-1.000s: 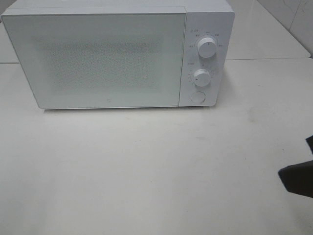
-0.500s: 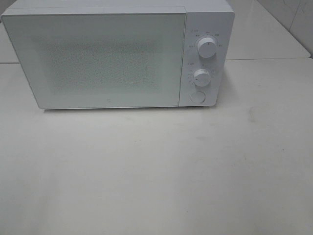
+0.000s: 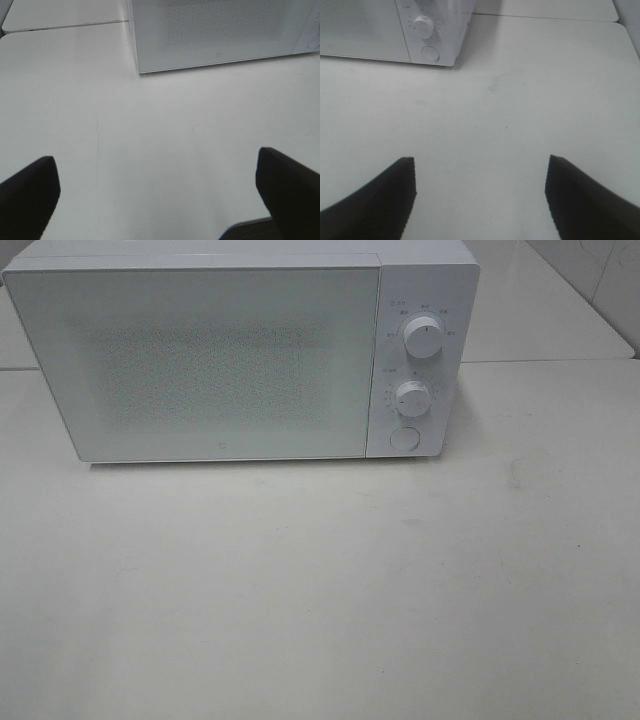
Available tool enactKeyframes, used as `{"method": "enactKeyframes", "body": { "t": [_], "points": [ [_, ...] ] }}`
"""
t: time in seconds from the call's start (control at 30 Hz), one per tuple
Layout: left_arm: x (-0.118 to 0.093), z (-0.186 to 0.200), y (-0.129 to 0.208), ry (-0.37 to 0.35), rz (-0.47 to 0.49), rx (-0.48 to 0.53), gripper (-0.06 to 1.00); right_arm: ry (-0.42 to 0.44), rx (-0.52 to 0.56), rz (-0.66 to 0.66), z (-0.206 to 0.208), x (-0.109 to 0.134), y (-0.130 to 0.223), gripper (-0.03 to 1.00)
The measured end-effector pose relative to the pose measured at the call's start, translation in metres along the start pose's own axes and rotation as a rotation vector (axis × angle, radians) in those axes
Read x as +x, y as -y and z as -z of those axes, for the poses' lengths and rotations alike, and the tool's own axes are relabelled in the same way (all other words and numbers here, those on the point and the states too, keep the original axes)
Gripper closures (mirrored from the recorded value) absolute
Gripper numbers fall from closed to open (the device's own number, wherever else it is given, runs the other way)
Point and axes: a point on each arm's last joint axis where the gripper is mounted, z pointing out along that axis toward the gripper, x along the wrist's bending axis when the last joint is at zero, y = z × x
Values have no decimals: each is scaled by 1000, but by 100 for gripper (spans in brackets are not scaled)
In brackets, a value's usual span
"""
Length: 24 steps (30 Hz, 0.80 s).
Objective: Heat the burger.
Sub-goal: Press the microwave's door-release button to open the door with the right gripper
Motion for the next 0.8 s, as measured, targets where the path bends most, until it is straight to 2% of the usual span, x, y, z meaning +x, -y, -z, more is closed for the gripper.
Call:
{"method": "enactKeyframes", "body": {
  "t": [0.2, 0.8],
  "points": [
    [0, 0, 0, 0, 0, 0, -5, 35, -11, -15, 2, -2, 1, 25],
    [0, 0, 0, 0, 0, 0, -5, 36, -25, -21, 4, -2, -1, 25]
  ]
}}
